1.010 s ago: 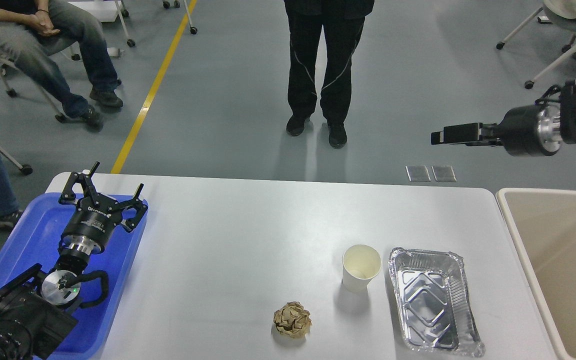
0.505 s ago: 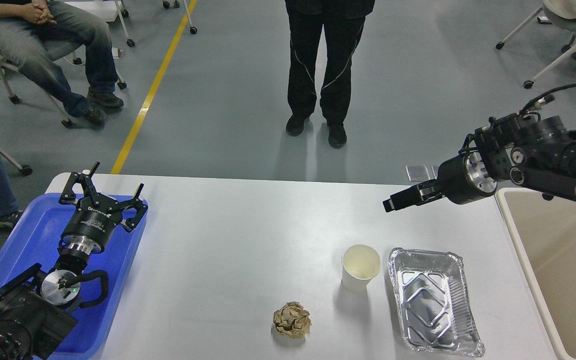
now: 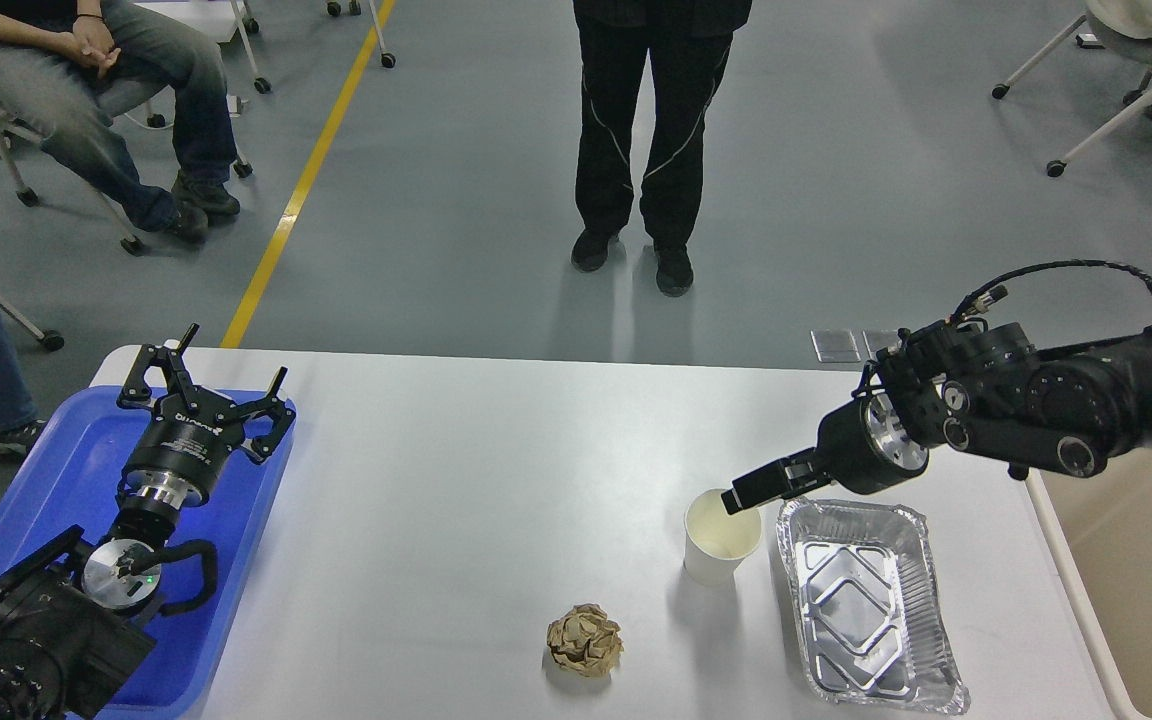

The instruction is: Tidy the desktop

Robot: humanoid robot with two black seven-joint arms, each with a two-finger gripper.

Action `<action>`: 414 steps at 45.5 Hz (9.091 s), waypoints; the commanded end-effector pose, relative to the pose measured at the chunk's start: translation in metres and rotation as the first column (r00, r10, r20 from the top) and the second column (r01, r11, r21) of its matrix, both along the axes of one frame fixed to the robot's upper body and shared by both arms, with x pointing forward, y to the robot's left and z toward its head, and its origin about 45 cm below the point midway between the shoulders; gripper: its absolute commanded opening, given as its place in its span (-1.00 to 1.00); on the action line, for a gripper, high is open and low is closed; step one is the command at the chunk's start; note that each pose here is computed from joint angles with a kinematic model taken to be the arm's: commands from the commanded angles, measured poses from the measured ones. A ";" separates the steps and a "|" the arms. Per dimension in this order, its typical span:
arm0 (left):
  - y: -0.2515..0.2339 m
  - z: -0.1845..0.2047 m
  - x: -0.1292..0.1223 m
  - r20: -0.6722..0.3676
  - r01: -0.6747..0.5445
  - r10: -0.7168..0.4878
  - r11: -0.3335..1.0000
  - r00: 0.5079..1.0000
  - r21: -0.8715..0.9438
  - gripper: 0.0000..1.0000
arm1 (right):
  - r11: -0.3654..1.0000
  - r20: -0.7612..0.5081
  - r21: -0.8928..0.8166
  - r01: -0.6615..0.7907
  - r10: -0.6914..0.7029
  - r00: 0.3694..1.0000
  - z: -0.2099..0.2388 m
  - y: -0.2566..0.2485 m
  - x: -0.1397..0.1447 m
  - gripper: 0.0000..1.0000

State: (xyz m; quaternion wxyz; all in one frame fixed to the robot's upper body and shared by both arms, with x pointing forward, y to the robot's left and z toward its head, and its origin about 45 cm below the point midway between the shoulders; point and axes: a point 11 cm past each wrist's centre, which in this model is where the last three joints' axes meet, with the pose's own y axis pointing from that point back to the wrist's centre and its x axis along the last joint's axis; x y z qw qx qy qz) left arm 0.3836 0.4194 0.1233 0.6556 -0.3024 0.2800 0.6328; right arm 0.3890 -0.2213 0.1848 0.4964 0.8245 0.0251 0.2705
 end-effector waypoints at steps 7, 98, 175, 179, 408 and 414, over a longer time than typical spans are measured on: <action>0.000 0.000 0.000 0.001 0.001 -0.001 1.000 1.000 0.000 1.00 | 0.999 0.000 0.012 0.048 -0.048 0.999 -0.034 0.007 -0.005 0.89; 0.000 0.000 0.000 0.001 0.001 -0.001 1.000 1.000 0.000 1.00 | 0.976 0.126 0.184 0.117 -0.141 0.982 0.066 -0.043 0.022 -1.00; 0.000 0.000 0.000 0.000 0.000 0.000 1.000 1.000 0.000 1.00 | 0.382 0.401 0.373 0.845 -0.888 0.225 0.150 -0.377 0.027 -1.00; 0.000 0.000 0.000 0.000 0.000 0.000 1.000 1.000 0.000 1.00 | 0.317 0.429 0.348 0.882 -0.890 0.151 0.140 -0.393 0.016 -1.00; 0.000 0.000 0.000 0.000 0.000 0.000 1.000 1.000 0.000 1.00 | -0.694 -0.783 0.593 0.409 -0.615 0.091 -0.015 -0.224 0.000 1.00; 0.000 0.000 0.000 0.001 0.001 -0.001 1.000 1.000 0.000 1.00 | -0.694 -0.783 0.593 0.409 -0.615 0.093 -0.014 -0.224 0.000 1.00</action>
